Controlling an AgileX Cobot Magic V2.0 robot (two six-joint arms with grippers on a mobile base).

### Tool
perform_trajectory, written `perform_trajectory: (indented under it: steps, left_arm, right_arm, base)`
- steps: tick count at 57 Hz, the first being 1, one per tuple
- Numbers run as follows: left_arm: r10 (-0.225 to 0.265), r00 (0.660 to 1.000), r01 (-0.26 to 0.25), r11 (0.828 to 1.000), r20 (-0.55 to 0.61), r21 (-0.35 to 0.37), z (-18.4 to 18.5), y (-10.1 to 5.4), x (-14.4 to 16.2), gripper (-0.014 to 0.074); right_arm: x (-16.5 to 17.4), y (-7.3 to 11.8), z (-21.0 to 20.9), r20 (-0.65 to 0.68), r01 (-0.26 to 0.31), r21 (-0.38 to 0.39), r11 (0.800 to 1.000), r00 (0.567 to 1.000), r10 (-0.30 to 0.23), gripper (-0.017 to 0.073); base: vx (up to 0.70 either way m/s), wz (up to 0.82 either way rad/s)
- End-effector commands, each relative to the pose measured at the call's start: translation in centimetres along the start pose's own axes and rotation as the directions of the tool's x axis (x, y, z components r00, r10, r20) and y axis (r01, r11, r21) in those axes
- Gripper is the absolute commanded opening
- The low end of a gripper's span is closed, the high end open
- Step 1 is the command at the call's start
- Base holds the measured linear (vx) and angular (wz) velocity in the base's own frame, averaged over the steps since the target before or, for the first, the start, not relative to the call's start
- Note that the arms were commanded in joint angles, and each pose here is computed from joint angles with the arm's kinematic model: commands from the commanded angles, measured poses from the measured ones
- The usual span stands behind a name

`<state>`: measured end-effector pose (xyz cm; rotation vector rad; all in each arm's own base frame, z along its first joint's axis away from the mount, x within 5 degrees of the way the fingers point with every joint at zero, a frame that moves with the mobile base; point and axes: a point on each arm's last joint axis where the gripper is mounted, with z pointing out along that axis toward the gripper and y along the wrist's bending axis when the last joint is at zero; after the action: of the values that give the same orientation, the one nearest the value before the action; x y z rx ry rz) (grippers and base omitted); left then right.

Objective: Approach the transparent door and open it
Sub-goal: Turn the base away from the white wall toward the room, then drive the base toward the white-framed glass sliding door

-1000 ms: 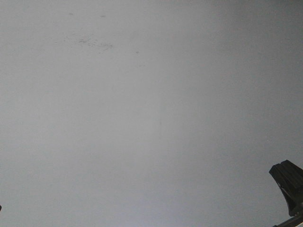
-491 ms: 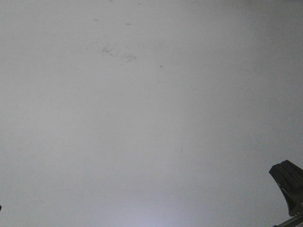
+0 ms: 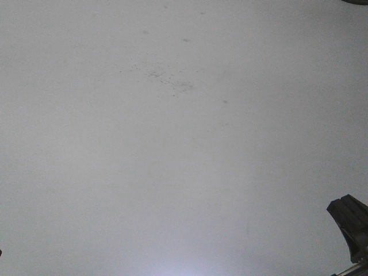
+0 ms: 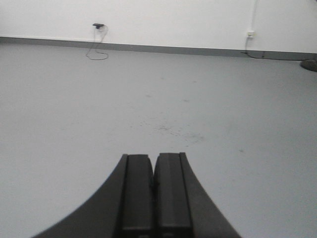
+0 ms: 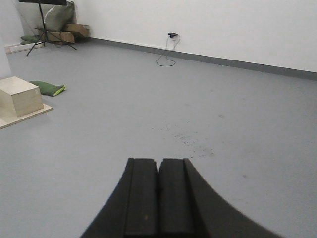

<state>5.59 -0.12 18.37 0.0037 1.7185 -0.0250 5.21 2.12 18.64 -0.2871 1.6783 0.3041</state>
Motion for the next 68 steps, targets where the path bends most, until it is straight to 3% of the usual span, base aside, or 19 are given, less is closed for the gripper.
perform_trajectory:
  steps: [1, 68]
  left_arm:
    - [-0.009, 0.997, 0.009, 1.0, 0.083, 0.008, -0.02, -0.04, -0.34, 0.0003]
    - [-0.009, 0.997, 0.009, 1.0, 0.083, 0.008, -0.02, -0.04, -0.34, 0.0003]
  right_arm:
    - [-0.68, -0.09, -0.11, 0.094, 0.007, 0.013, 1.0, 0.996, -0.008, -0.0005]
    - [-0.68, -0.09, -0.11, 0.094, 0.007, 0.013, 1.0, 0.996, -0.008, -0.0005]
  base:
    - [0.49, 0.3]
    - [0.56, 0.45]
